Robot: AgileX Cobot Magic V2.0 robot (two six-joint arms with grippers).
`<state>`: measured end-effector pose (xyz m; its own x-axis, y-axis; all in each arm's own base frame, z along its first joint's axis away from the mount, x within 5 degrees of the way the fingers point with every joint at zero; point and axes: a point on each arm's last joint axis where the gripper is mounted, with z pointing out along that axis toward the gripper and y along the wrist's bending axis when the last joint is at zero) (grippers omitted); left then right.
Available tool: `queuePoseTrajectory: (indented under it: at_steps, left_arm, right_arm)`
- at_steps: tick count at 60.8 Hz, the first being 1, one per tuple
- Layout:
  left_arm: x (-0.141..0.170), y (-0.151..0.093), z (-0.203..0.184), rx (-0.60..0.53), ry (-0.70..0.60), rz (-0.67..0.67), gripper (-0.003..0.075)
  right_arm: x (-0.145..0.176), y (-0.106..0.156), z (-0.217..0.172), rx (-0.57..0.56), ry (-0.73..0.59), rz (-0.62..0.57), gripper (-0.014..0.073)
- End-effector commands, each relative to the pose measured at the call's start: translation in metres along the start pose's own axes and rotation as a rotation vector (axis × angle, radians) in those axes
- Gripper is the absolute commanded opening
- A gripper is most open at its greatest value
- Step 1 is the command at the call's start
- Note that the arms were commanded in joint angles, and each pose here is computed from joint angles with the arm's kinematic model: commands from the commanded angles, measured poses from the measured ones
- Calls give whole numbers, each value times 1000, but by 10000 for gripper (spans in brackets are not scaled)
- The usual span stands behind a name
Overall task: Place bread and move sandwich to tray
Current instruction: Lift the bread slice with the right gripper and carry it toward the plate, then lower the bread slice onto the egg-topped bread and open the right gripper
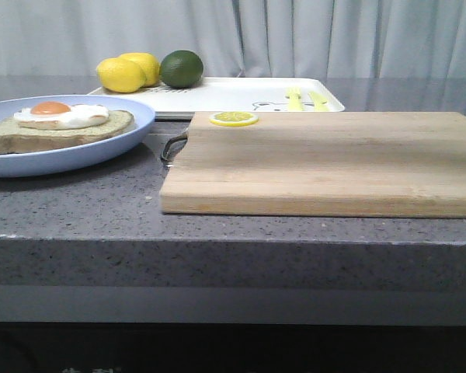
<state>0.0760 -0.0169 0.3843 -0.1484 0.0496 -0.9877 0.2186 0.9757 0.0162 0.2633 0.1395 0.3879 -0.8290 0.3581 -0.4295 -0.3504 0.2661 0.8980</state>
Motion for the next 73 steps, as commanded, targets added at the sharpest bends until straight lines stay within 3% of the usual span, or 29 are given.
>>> queuePoseTrajectory:
  at_steps: [1,8,22,35,47,73]
  left_arm:
    - [-14,0,0,5,-96,-10,544]
    - [-14,0,0,6,-92,-10,544]
    - [-14,0,0,5,-95,-10,544]
    - [-14,0,0,6,-91,-10,544]
    - [-14,0,0,6,-91,-10,544]
    - [-10,0,2,6,-84,-10,544]
  right_arm:
    - [1,19,19,-76,-125,112,-50]
    - [11,10,53,-55,-172,171,-50]
    - [16,6,123,-70,-78,165,-50]
    - [20,-17,183,-42,-46,294,-48]
    - [16,-41,192,29,-83,316,-46]
    - [16,-51,191,64,-95,316,-45]
